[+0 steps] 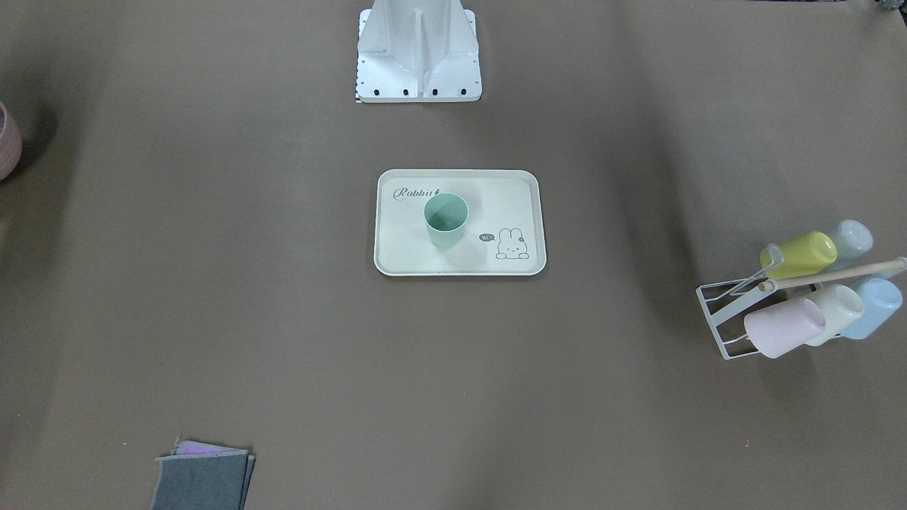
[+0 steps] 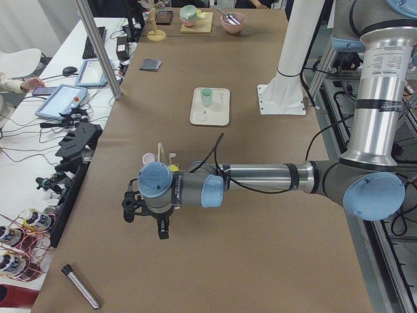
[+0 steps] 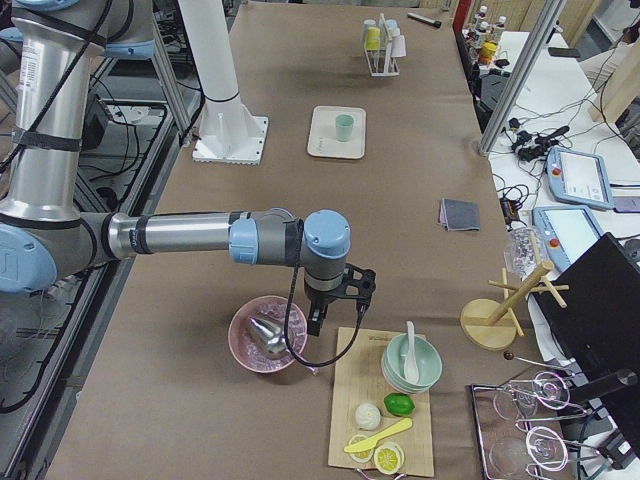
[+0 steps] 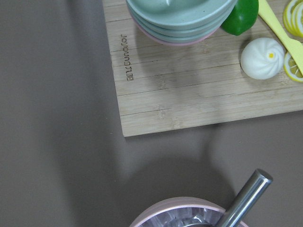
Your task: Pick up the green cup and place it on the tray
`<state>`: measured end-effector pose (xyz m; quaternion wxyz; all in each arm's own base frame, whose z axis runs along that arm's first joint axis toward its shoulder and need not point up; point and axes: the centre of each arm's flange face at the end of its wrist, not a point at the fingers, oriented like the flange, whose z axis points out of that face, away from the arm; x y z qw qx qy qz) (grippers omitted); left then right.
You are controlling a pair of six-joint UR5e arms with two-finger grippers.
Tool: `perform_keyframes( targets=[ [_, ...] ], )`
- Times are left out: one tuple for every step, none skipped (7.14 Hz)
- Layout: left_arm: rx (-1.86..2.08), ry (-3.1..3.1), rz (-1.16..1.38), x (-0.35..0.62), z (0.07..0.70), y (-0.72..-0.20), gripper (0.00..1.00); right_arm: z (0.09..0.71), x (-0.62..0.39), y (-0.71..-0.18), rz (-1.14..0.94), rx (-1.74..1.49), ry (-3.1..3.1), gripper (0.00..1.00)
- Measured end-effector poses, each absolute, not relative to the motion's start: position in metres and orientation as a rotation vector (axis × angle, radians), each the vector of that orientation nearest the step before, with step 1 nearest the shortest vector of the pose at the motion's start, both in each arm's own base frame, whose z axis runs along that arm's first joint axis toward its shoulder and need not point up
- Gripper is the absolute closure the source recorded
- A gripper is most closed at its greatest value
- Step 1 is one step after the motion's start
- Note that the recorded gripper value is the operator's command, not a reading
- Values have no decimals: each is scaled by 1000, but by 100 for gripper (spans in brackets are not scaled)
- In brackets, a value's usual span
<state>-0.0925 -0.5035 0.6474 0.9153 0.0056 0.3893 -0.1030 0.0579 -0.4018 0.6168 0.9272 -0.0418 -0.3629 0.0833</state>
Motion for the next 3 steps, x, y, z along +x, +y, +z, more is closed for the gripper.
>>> perform_keyframes(
  targets=[
    [-17, 791, -222, -92, 649, -501, 1, 617, 58, -402, 171, -86, -744, 0],
    [-37, 782, -231, -92, 653, -498, 1, 617, 58, -401, 171, -87, -744, 0],
    [-51, 778, -236, -92, 657, -495, 1, 618, 58, -401, 171, -87, -744, 0]
  ],
)
